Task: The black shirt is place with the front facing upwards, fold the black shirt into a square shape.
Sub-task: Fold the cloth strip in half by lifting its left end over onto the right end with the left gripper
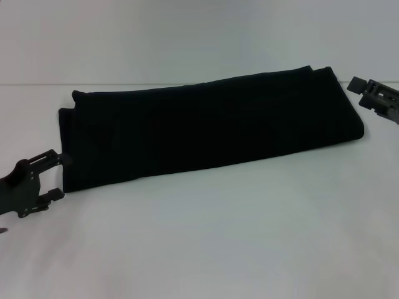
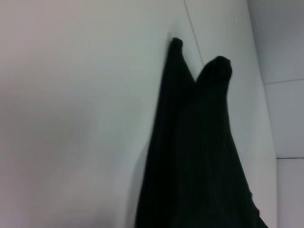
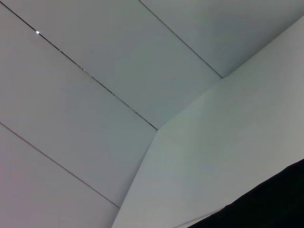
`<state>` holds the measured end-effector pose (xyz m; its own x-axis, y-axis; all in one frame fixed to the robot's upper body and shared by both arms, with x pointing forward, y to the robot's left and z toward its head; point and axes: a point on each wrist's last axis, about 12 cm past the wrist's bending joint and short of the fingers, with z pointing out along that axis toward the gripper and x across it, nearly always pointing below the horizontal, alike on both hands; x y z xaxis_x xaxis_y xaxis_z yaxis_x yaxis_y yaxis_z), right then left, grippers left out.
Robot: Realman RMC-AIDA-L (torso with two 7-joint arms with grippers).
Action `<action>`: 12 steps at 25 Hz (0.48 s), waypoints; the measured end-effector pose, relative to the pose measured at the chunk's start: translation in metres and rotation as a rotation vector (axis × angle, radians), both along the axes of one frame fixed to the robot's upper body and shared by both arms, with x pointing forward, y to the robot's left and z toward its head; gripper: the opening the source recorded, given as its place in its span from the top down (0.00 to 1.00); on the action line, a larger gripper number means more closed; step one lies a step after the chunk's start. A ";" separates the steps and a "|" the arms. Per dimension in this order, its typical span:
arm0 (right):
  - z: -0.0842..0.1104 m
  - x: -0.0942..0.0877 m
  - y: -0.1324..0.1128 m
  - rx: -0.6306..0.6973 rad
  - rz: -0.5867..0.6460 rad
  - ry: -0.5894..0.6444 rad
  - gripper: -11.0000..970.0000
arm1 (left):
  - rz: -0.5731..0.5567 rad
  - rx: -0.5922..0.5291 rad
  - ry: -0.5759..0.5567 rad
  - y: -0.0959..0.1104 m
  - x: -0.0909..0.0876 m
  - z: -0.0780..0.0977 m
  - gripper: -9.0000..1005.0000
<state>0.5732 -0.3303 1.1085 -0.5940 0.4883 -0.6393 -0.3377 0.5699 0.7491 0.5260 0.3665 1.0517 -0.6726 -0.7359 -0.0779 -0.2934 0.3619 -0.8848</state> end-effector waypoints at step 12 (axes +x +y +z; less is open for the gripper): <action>-0.001 0.000 0.004 0.018 0.006 0.003 0.12 | 0.017 0.009 0.032 -0.002 -0.001 -0.009 0.10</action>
